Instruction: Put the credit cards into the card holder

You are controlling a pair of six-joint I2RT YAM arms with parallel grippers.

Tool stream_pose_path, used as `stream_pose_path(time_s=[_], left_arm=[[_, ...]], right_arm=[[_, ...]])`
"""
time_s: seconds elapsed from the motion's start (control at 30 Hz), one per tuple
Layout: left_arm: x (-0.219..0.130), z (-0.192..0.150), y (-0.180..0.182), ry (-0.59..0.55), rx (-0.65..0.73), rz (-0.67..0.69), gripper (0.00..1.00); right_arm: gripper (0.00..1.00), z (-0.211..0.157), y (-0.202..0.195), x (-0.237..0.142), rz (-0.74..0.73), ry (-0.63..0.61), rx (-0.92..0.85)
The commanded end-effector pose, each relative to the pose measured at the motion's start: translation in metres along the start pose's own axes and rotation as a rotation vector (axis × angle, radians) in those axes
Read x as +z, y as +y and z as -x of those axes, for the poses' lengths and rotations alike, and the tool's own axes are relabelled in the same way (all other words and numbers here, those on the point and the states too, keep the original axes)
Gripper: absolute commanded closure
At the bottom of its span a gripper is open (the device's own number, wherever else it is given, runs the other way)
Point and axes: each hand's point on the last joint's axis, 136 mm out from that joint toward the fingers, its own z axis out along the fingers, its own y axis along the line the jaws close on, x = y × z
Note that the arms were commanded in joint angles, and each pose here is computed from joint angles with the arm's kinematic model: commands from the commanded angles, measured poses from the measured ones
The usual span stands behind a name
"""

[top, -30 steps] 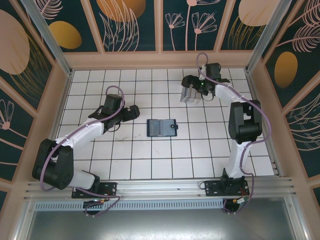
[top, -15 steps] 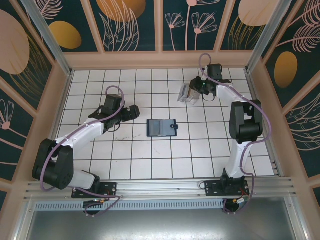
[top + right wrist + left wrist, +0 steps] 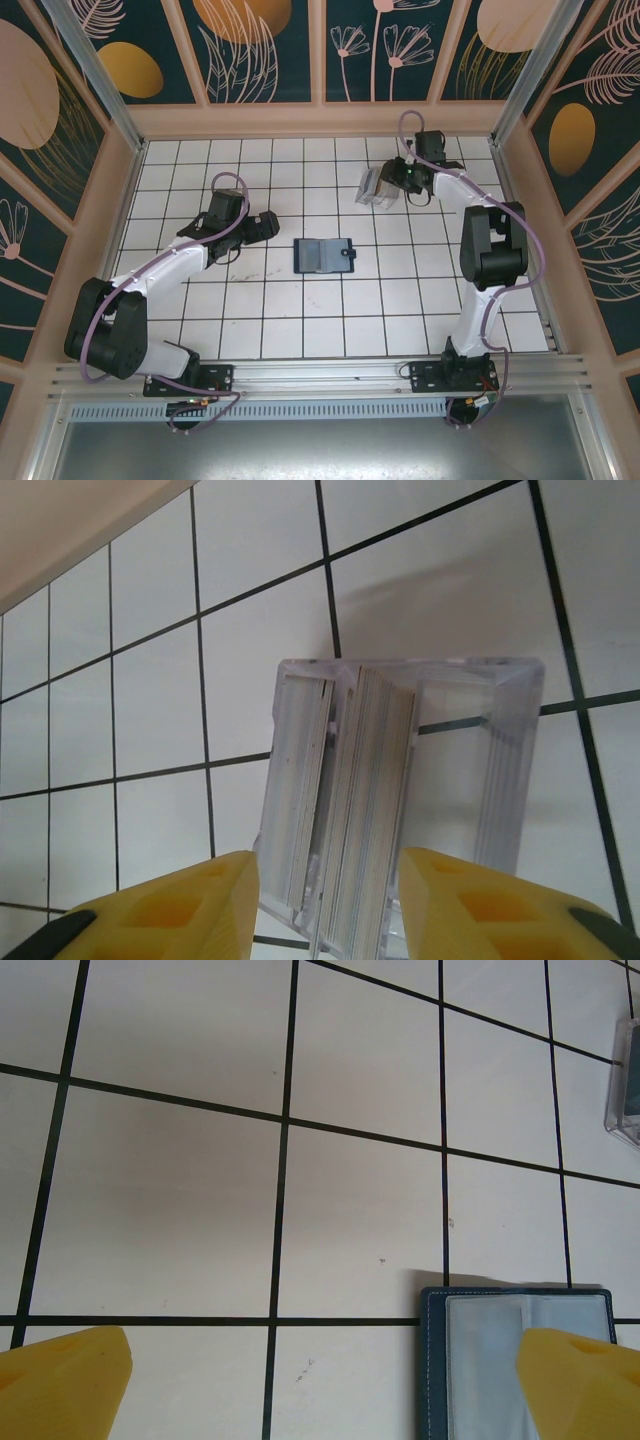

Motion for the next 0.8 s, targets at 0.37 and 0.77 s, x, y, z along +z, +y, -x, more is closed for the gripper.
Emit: stream_pose_path(time_s=[0.37, 0.77], left_arm=[[0.002, 0.004, -0.001, -0.013, 0.013, -0.004, 0.01], [-0.001, 0.007, 0.001, -0.024, 0.024, 0.008, 0.01]], right_arm=[[0.57, -0.009, -0.002, 0.017, -0.012, 0.051, 0.046], [0.56, -0.009, 0.012, 0.027, 0.035, 0.074, 0.039]])
